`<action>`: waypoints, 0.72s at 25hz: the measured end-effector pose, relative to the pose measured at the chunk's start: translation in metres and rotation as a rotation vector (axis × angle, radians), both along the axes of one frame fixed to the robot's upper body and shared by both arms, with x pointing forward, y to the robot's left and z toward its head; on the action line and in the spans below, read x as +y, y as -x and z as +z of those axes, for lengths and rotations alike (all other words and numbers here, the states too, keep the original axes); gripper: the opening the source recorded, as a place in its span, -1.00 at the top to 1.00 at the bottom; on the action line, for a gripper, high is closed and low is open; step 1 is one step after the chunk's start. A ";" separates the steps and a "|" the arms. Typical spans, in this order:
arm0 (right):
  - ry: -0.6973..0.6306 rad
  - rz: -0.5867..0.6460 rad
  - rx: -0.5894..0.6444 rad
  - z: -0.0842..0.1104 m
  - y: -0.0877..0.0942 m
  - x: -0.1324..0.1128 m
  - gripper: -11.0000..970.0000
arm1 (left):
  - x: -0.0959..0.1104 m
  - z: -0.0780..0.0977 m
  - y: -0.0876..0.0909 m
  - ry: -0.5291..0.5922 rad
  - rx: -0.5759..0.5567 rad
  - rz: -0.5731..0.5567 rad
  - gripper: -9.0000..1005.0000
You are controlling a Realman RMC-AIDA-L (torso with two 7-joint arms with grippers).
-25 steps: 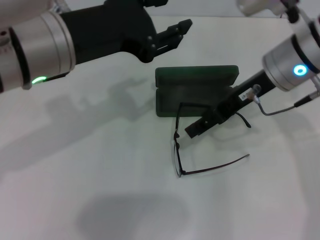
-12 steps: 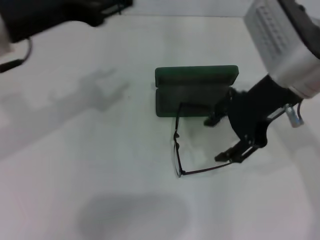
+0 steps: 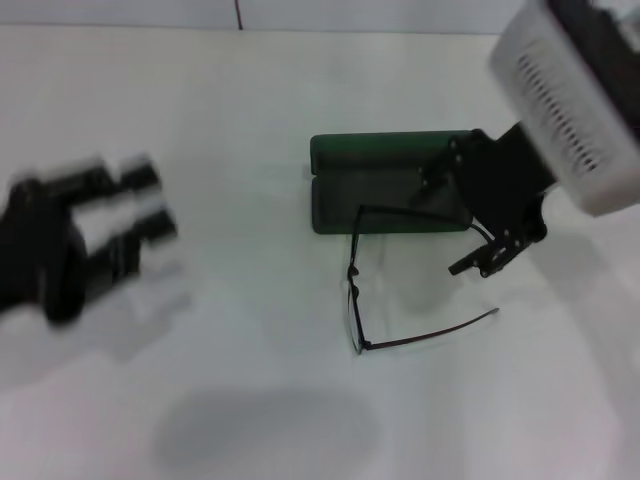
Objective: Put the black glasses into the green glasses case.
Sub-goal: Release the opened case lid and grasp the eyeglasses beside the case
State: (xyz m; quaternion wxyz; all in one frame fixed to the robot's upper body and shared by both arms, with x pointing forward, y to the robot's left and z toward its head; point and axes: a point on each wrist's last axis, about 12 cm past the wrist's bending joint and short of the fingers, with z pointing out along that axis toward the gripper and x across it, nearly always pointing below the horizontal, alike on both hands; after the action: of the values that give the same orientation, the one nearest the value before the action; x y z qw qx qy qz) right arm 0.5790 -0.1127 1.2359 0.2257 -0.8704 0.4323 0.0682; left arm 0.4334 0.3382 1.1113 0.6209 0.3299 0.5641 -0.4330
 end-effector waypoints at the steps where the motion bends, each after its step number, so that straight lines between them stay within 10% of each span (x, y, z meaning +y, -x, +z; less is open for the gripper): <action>1: 0.035 0.034 -0.020 0.000 0.001 0.007 -0.53 | 0.000 -0.009 0.007 0.004 -0.009 -0.006 -0.07; 8: 0.177 0.234 -0.149 -0.005 0.011 0.039 -0.52 | -0.019 -0.045 0.037 -0.022 0.020 -0.019 0.30; 18: 0.299 0.441 -0.219 -0.013 0.028 0.071 -0.52 | -0.039 -0.076 0.057 -0.034 0.065 0.005 0.33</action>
State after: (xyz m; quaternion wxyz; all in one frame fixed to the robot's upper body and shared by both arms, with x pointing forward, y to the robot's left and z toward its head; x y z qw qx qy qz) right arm 0.5508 -0.0422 1.2225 0.1199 -0.9692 0.2108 -0.0431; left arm 0.3768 0.2988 1.0351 0.5977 0.3246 0.5921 -0.4322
